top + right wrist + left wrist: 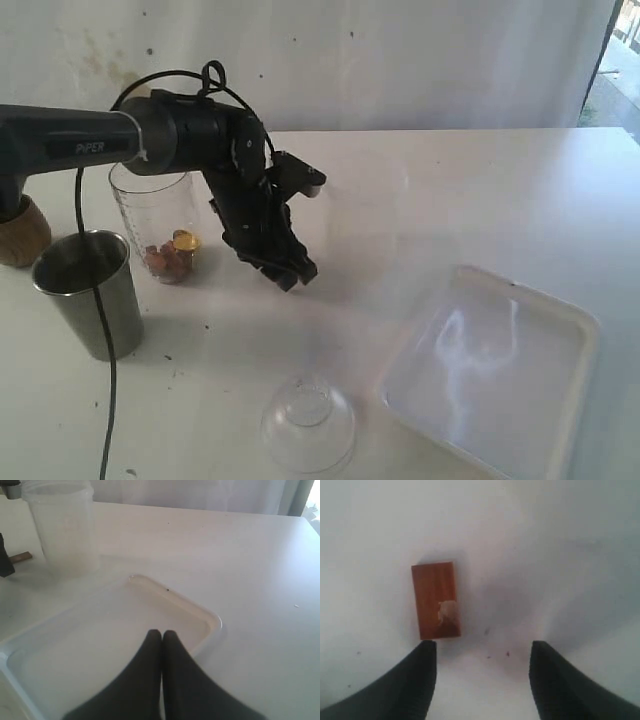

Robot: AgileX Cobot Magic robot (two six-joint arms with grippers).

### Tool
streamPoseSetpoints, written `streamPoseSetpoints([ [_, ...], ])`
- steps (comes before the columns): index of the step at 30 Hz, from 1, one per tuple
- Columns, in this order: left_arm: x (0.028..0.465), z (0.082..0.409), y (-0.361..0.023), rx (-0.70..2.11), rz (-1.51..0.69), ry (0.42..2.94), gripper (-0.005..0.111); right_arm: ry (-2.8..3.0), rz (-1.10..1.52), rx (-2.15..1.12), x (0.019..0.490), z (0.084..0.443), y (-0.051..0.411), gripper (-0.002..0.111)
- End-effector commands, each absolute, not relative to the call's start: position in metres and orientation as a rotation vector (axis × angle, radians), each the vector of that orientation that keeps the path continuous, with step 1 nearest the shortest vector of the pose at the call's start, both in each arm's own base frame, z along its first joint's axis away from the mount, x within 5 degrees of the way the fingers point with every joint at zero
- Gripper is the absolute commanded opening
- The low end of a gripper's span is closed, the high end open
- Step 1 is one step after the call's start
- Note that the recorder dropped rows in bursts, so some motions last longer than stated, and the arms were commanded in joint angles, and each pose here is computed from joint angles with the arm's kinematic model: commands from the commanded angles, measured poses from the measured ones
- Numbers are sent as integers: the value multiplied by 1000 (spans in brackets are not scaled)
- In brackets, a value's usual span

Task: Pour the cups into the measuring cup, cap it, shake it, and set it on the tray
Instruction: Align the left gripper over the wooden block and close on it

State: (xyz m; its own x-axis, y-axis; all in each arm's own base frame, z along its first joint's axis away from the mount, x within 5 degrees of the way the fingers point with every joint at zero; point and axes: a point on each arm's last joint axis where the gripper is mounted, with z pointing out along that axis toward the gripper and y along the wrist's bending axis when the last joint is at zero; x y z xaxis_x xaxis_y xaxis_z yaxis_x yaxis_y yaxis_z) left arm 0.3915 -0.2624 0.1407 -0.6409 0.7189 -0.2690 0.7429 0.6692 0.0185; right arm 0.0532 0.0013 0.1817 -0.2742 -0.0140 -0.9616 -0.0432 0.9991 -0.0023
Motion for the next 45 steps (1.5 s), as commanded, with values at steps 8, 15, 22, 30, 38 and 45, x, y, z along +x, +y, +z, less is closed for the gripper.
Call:
streamPoseSetpoints([
  [8, 401, 150, -268, 1099, -162, 2513, 54, 1834, 29, -37, 53, 182, 1, 0],
  [15, 402, 148, -261, 1082, -70, 2558, 54, 1834, 29, -37, 53, 182, 1, 0],
  [22, 403, 149, -262, 1032, -210, 2571, 54, 1834, 29, -37, 53, 182, 1, 0],
  [30, 405, 140, -260, 1016, -176, 2590, 54, 1834, 29, -37, 53, 182, 1, 0],
  [38, 405, 118, -259, 1036, -164, 2647, 50, 1834, 29, -37, 53, 182, 1, 0],
  [45, 403, 118, -255, 1078, -117, 2668, 0, 1834, 27, -38, 53, 182, 1, 0],
])
